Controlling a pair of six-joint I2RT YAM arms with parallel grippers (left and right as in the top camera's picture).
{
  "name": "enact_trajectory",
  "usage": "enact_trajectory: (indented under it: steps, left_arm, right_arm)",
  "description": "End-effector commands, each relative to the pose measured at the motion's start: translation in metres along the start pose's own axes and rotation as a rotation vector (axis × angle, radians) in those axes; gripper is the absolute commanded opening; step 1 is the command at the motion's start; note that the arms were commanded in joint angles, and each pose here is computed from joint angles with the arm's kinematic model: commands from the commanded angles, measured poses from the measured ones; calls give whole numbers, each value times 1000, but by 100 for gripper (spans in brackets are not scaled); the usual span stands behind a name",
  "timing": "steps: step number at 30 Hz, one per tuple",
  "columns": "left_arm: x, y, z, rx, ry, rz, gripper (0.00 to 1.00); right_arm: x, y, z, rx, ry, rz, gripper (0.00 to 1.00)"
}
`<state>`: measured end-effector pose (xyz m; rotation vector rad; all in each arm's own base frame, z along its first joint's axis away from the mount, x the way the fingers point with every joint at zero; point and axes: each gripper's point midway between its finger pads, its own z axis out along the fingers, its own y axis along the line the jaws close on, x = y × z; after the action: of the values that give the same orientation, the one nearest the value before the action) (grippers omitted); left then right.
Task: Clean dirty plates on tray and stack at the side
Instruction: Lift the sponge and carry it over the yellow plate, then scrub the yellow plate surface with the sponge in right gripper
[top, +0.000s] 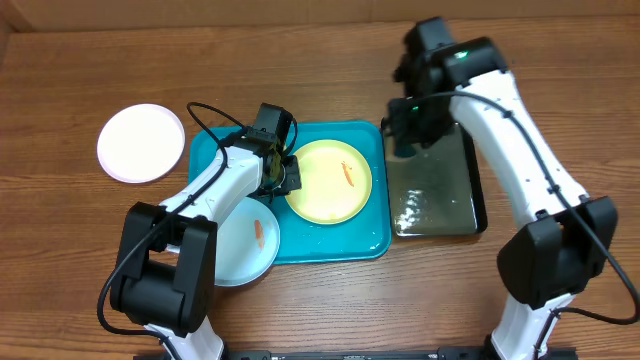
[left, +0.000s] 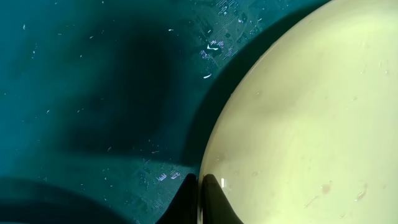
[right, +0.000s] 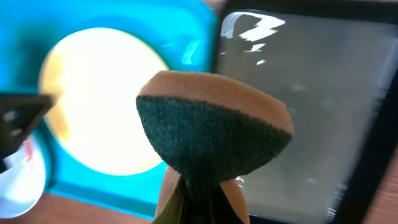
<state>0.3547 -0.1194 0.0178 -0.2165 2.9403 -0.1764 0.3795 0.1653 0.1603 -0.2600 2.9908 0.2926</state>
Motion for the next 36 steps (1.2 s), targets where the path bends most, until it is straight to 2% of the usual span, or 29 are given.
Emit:
enact_trajectory:
  steps: [1, 6, 13, 24, 36]
  left_arm:
    - [3, 0, -1, 4, 2, -2, 4]
    - [3, 0, -1, 3, 4, -2, 4]
    - [4, 1, -1, -1, 8, -2, 4]
    - [4, 1, -1, 0, 8, -2, 4]
    - [4, 1, -1, 0, 8, -2, 4]
  right_arm:
    - [2, 42, 10, -46, 4, -66, 4]
    - [8, 55, 47, 81, 41, -75, 4]
    - [11, 69, 88, 110, 83, -128, 4]
    - [11, 65, 122, 101, 61, -170, 4]
    - [6, 53, 138, 150, 24, -221, 4]
